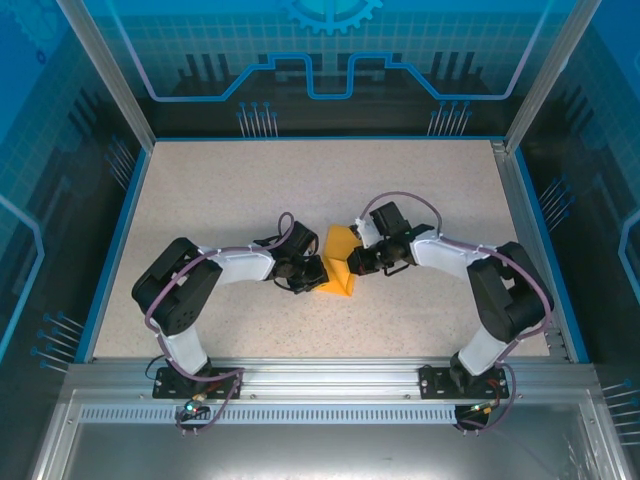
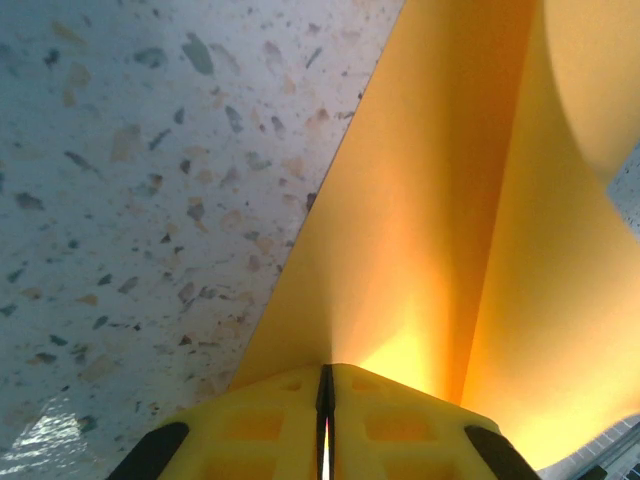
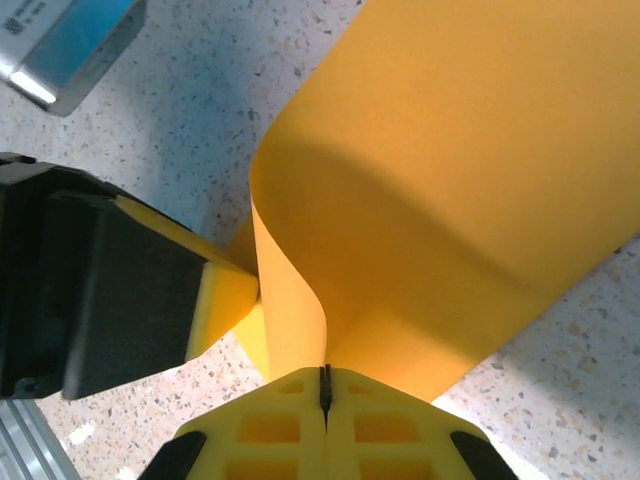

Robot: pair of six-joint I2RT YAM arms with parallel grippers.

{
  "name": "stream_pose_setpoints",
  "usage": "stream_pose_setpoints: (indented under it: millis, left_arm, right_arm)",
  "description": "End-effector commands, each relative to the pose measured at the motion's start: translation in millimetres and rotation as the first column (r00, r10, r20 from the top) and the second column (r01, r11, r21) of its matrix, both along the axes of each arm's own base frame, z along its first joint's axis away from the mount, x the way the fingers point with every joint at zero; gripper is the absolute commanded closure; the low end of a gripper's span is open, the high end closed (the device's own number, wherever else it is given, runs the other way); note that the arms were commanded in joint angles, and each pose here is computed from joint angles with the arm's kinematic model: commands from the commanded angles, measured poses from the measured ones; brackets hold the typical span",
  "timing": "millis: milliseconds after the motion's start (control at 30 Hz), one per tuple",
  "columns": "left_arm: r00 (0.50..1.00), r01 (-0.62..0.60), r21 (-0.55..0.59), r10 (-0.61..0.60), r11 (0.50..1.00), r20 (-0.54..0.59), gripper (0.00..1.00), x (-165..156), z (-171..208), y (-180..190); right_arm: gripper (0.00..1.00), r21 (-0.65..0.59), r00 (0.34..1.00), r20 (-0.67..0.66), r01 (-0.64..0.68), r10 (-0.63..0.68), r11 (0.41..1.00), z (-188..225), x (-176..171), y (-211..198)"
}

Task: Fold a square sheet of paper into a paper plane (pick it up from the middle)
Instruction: Fold the triangle a second time at the center of the table.

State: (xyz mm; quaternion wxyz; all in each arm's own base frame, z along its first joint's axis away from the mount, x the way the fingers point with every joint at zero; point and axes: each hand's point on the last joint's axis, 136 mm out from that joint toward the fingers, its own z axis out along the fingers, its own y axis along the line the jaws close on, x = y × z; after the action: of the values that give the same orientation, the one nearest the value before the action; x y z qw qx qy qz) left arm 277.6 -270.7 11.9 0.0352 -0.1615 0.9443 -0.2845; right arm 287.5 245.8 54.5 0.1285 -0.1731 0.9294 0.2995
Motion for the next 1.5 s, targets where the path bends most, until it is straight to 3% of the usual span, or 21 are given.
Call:
stream_pose_setpoints:
  millis: [0, 667, 1467]
  left_arm:
    - [0.999, 0.010, 0.097, -0.006, 0.995, -0.040, 0.88, -9, -25, 16]
    - [0.999, 0.013, 0.105, -0.009, 0.994, -0.046, 0.88, -11, -27, 18]
    - [0.999, 0.013, 0.090, -0.009, 0.996, -0.043, 0.88, -10, -24, 15]
  right_arm:
    - [0.96, -0.018, 1.000, -0.012, -0.011, 0.010, 1.000, -4, 6, -2]
    - [0.97, -0.163, 1.000, -0.001, -0.023, 0.023, 0.986, -26, 18, -15]
    - [0.96, -0.151, 1.000, -0.009, -0.027, 0.026, 0.988, -27, 18, -10]
